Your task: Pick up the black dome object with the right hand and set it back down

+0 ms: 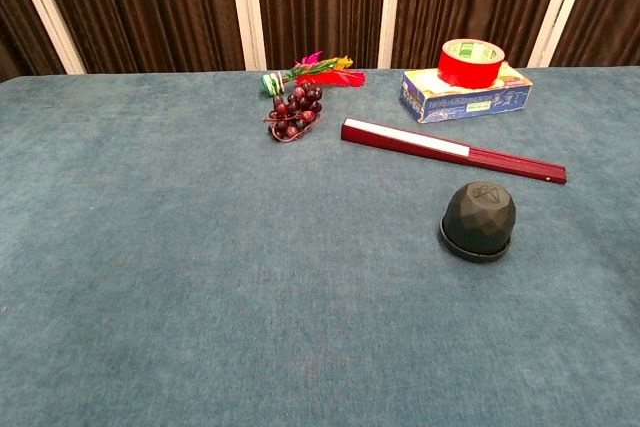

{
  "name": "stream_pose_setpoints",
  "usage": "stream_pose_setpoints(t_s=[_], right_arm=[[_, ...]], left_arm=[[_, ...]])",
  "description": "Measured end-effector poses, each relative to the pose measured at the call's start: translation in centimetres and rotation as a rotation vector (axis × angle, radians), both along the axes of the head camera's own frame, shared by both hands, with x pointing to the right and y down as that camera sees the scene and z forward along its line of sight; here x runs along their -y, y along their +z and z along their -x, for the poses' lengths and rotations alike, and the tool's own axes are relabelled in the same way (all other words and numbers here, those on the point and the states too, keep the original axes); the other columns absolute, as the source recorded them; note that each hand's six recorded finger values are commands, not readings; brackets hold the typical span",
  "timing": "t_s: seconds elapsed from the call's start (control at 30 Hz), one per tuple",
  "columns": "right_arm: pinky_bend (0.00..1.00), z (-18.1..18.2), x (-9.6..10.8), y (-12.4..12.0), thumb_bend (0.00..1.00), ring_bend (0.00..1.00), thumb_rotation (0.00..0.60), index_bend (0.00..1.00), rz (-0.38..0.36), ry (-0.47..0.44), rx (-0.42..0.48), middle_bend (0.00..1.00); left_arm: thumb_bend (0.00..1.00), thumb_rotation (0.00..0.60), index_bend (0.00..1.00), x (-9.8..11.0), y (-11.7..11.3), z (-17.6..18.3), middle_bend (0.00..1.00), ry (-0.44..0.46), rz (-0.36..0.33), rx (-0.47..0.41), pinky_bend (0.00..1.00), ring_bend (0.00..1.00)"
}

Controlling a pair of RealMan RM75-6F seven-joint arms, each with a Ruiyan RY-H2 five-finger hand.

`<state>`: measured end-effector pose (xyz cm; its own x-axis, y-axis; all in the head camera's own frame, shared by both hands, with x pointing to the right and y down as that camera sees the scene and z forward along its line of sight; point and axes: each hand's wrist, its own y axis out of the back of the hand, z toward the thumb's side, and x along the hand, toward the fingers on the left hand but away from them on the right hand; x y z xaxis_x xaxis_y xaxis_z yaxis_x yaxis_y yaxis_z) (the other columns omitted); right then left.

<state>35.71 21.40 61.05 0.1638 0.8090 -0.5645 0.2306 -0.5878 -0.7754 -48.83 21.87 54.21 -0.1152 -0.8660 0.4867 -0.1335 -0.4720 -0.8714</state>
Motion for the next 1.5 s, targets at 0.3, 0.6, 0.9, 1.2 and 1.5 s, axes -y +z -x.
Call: stream_pose_setpoints(t_s=[0.3,0.6,0.9,1.2,1.5], right_arm=[[0.0,4.0,2.2,3.4,0.12,0.08,0.6,0.02,0.05,0.002,0.052,0.06],[0.0,6.5,3.3,6.4,0.12,0.08,0.6,0.02,0.095,-0.009,0.057,0.06],[0.0,8.6,3.6,8.7,0.12,0.08,0.6,0.02,0.144,-0.025,0.061,0.06],[0.0,11.2,3.9,10.3,0.12,0.08,0.6,0.02,0.183,-0.039,0.084,0.07],[0.0,12.4,4.6,11.0,0.12,0.08,0.6,0.02,0.185,-0.036,0.097,0.2]], left_arm=[[0.31,0.6,0.14,0.1,0.1,0.1,0.0,-0.001,0.005,-0.001,0.09,0.0],[0.31,0.6,0.14,0.3,0.1,0.2,0.0,-0.005,0.004,-0.002,0.09,0.0],[0.31,0.6,0.14,0.4,-0.1,0.4,0.0,-0.01,-0.014,-0.012,0.09,0.0],[0.31,0.6,0.14,0.5,-0.1,0.6,0.0,-0.014,-0.012,-0.012,0.09,0.0],[0.31,0.6,0.14,0.6,-0.2,0.8,0.0,-0.021,-0.013,-0.013,0.09,0.0]])
